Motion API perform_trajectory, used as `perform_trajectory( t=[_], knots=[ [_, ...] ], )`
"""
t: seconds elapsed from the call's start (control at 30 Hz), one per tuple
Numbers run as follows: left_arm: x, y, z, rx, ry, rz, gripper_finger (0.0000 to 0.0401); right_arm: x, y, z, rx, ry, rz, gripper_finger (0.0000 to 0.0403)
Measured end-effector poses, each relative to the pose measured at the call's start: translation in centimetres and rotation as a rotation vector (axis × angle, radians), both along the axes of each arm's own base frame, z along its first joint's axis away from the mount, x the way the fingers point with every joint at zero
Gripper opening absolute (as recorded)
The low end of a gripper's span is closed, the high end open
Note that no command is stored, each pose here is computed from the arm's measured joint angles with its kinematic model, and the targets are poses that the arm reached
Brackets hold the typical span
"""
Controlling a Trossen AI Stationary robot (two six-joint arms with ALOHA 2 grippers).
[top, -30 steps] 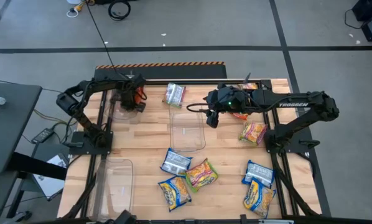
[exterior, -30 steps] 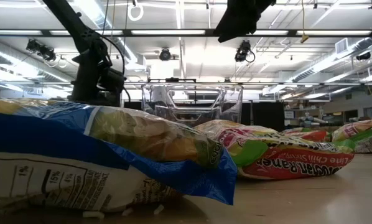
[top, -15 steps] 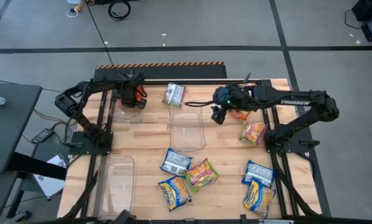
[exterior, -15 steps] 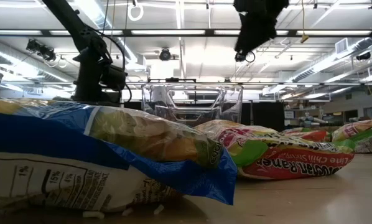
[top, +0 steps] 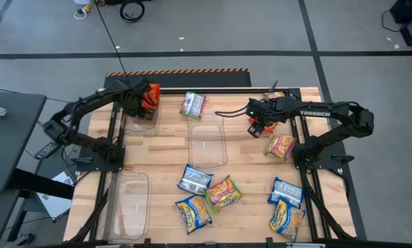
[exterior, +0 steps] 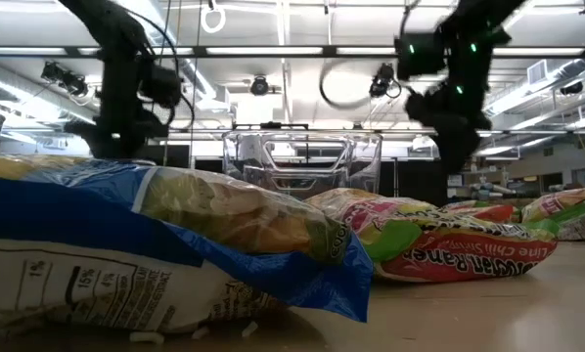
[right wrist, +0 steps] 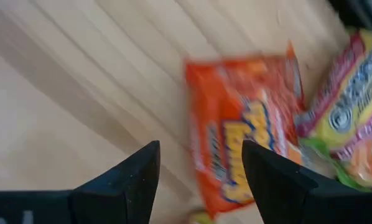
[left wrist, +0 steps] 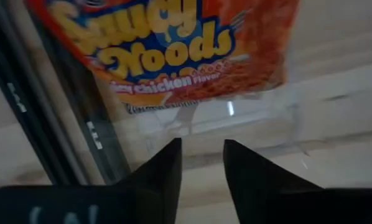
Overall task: Sort Maruchan noodles
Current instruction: Put the orange noodle pack into the top transparent bin
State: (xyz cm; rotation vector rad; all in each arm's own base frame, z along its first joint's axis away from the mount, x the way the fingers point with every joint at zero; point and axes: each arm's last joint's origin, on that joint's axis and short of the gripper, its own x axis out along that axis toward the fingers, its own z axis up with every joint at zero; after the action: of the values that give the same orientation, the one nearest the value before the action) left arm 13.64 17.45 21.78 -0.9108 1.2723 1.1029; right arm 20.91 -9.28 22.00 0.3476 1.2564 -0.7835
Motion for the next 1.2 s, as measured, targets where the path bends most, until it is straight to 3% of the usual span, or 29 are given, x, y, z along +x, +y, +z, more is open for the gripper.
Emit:
perform_trajectory(
  t=[0.2,0.53,0.67,0.83,0.93,1.2],
  knots=[
    [-1.6,-3.4,4.5,0.09,-0.238,0.017,0.0152,-1.1,0.4,-2.5,-0.05,0.158,0.095,0.022],
    [-2.7,-9.3,11.2,0.394,-0.802,-0.122,0.0153,0.8,-0.8,-6.6,-0.026,0.237,0.049,0.0194],
    [-2.7,-10.9,13.1,0.487,-0.992,-0.181,0.0153,1.3,-1.2,-7.6,-0.073,0.243,-0.006,0.0154],
    [-2.3,-12.2,14.5,0.558,-1.114,-0.252,0.0153,1.6,-1.4,-8.2,-0.12,0.245,-0.056,0.0065],
    [-2.0,-12.7,14.7,0.566,-1.131,-0.301,0.0153,1.6,-1.4,-7.6,-0.118,0.205,-0.099,0.0012],
    [-1.6,-13.9,14.5,0.584,-1.102,-0.407,0.0153,2.8,-1.7,0.7,-0.131,-0.089,-0.269,0.0006]
  ],
)
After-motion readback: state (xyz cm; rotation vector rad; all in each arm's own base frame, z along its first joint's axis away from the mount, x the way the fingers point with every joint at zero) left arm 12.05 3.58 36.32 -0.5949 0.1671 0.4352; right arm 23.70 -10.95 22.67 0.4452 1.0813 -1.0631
